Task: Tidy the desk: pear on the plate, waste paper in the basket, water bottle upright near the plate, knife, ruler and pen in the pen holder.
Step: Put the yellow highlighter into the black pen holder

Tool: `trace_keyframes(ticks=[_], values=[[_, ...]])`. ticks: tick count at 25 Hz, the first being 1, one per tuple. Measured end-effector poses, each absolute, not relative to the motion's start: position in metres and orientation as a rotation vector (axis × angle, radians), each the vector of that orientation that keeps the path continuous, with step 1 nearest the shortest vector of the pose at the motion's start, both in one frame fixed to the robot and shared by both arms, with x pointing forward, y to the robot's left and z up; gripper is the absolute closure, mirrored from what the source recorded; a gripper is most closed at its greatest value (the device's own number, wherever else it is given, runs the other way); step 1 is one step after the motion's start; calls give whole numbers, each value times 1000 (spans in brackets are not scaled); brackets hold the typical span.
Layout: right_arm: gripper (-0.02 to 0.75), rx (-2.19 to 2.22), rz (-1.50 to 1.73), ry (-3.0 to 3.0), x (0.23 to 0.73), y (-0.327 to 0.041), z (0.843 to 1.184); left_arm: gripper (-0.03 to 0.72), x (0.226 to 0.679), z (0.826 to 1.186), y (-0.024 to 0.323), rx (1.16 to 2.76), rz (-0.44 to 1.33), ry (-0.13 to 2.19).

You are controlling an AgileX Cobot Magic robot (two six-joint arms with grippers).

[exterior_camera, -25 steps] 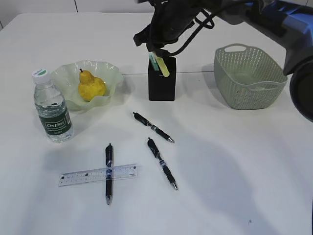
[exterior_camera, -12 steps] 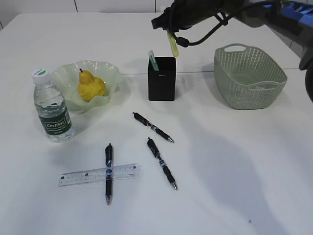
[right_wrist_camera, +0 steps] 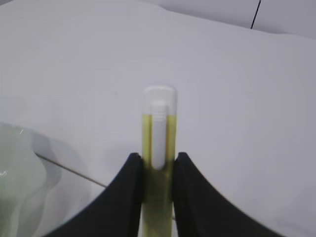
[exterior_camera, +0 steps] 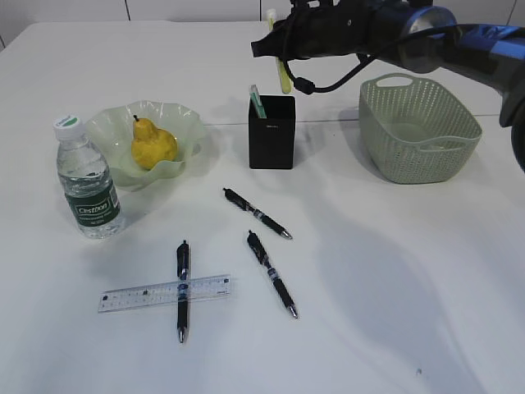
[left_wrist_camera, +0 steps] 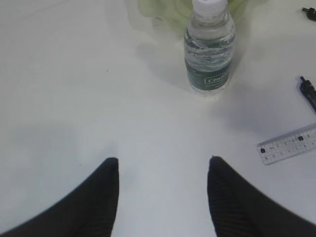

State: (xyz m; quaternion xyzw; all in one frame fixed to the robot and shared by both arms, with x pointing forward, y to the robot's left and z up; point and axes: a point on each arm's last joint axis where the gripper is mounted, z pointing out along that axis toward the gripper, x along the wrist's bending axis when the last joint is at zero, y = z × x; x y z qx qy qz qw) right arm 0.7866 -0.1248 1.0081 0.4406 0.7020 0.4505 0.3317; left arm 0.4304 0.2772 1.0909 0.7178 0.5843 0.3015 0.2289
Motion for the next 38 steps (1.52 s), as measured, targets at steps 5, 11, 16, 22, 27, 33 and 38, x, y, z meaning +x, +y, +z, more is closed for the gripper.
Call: trace_keyframes(ticks=[5,11,16,22,27,33,38], values=[[566,1129,1202,1776,789,-126,1012,286,431,1092,277,1974,847,1596],[566,1134,1197,1735,788,-127,993,286,432,1093,278,1980,875,1581],[567,1129,1202,1718,787,-125,988,286,432,1093,279,1983,886,1575],[566,1116,1207,1724,779,-114,981,286,433,1094,279,1984,900,1566],[566,1069,1221,1636,764,-118,990,286,433,1094,280,1991,914,1561],[567,1032,1276,1550,747,-125,985,286,434,1095,279,1983,920,1551],[566,965,1295,1605,741,-121,975,286,434,1095,279,1983,921,1550]])
